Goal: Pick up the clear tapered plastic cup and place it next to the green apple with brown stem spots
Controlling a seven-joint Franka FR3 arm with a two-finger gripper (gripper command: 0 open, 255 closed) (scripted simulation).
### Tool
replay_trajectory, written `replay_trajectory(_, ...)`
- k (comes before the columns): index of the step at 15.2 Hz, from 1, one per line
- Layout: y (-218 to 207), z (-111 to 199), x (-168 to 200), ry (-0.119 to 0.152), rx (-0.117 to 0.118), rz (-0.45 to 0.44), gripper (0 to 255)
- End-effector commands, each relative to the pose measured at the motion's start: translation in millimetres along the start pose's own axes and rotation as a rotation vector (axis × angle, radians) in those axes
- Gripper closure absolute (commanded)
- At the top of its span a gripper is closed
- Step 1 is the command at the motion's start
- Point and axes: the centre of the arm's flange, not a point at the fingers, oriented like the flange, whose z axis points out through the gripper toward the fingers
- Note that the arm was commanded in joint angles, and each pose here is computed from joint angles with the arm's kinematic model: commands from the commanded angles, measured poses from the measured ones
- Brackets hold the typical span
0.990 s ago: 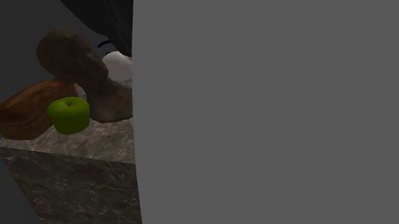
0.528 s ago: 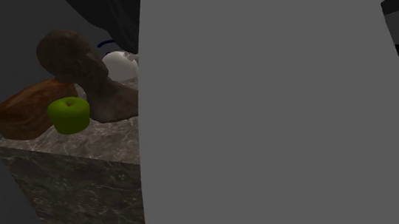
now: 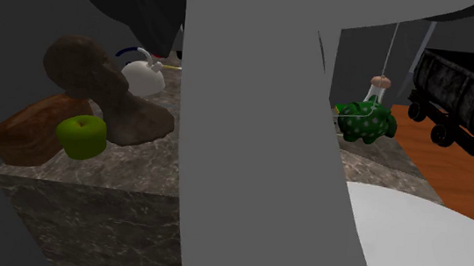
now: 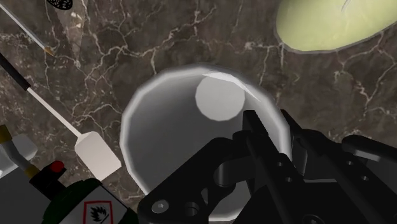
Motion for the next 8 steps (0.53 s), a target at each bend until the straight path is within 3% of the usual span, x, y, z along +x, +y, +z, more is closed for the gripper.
replay_trajectory(1,1.8,-9.9,-0.7,0.000,0.000,0.000,255)
replay_trajectory(8,7.1,-46.3,-4.3,0.000,0.000,0.000,255)
